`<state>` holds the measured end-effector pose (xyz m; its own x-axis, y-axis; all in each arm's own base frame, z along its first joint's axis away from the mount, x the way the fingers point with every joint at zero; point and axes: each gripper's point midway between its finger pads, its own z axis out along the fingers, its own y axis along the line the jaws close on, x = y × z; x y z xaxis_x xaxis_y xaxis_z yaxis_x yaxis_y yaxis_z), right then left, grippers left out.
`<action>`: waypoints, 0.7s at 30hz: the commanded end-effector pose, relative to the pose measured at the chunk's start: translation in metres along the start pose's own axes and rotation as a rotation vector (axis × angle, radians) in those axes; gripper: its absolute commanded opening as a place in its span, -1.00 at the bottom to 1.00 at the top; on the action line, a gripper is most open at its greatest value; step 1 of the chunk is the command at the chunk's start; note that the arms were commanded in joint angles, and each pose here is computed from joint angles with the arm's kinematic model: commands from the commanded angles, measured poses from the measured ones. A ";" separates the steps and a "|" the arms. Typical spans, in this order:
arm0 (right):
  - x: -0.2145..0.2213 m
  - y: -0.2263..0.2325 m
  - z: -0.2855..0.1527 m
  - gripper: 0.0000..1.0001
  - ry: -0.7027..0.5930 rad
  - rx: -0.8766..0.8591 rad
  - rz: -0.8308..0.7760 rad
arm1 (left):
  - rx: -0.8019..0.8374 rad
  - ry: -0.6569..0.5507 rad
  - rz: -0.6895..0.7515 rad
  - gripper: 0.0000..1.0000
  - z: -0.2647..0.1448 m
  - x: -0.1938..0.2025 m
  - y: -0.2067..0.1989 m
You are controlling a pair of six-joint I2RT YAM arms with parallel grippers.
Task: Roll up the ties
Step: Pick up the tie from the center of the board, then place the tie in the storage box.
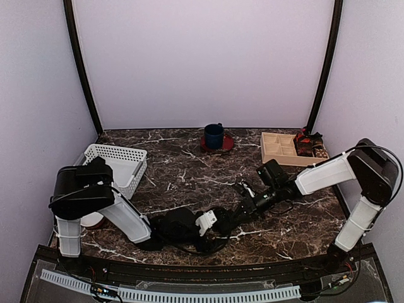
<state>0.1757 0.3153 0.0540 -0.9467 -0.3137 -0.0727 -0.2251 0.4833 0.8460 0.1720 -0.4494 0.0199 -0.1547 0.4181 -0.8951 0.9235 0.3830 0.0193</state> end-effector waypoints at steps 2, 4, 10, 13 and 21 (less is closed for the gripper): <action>-0.022 0.019 -0.034 -1.00 -0.092 0.075 -0.027 | -0.120 0.023 0.008 0.81 -0.029 -0.010 0.022; -0.033 0.019 -0.052 -1.00 -0.139 0.116 -0.013 | -0.153 0.031 0.020 0.85 -0.036 -0.014 0.028; -0.076 0.021 -0.118 -1.00 -0.299 0.268 0.005 | -0.193 0.066 0.027 0.95 -0.049 -0.019 0.035; -0.103 0.021 -0.157 -1.00 -0.407 0.332 0.018 | -0.227 0.093 0.009 0.98 -0.053 -0.022 0.041; -0.182 0.020 -0.275 -1.00 -0.855 0.309 0.143 | -0.298 0.081 -0.008 0.98 -0.070 -0.036 0.053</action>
<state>0.3632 0.1902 0.1890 -0.8995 0.2314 -0.3707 -0.0920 0.7290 0.6783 0.1952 -0.3927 0.0631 -0.1939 0.4963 -0.8462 0.8151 0.5615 0.1426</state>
